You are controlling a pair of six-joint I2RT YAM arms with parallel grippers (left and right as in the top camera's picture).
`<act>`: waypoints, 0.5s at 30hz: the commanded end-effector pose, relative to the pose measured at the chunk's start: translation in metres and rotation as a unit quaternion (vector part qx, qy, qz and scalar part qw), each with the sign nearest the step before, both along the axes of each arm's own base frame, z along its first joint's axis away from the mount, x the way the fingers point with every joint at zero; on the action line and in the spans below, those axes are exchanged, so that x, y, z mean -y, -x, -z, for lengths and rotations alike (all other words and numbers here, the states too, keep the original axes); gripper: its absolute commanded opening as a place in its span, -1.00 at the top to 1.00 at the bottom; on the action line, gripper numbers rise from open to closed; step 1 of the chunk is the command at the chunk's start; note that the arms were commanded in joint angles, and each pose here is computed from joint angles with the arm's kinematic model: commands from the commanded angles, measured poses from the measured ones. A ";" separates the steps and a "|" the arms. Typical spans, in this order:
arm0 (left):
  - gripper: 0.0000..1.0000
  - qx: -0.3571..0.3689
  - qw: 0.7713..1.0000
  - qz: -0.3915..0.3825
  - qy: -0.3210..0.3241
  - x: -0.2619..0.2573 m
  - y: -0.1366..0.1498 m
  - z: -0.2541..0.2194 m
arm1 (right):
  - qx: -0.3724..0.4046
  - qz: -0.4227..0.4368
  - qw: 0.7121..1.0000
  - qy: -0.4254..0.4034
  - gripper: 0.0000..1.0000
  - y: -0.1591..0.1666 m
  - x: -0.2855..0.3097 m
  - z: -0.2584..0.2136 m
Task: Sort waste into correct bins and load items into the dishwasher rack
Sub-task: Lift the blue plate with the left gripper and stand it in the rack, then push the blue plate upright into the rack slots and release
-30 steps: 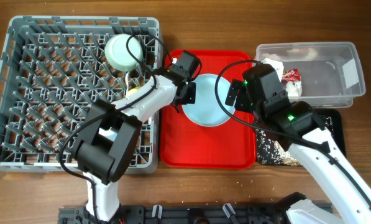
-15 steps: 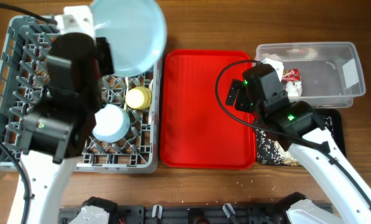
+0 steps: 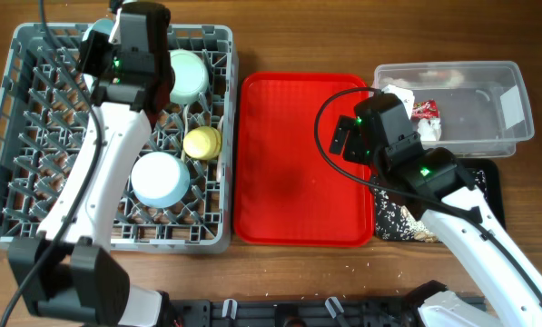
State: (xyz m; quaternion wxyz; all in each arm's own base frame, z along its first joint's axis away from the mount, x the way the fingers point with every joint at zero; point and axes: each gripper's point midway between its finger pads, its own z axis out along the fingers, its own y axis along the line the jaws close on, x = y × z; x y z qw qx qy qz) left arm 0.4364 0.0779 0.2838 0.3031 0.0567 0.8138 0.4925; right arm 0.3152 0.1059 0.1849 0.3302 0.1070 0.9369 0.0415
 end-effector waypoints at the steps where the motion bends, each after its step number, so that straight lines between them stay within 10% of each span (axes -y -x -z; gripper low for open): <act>1: 0.92 -0.038 0.998 -0.023 -0.047 -0.009 0.001 0.007 | 0.002 0.000 1.000 -0.001 -1.00 -0.001 0.000 -0.001; 15: 0.92 -0.060 0.998 0.012 -0.010 0.001 -0.004 0.050 | 0.001 0.000 1.000 -0.002 -1.00 -0.001 0.000 -0.001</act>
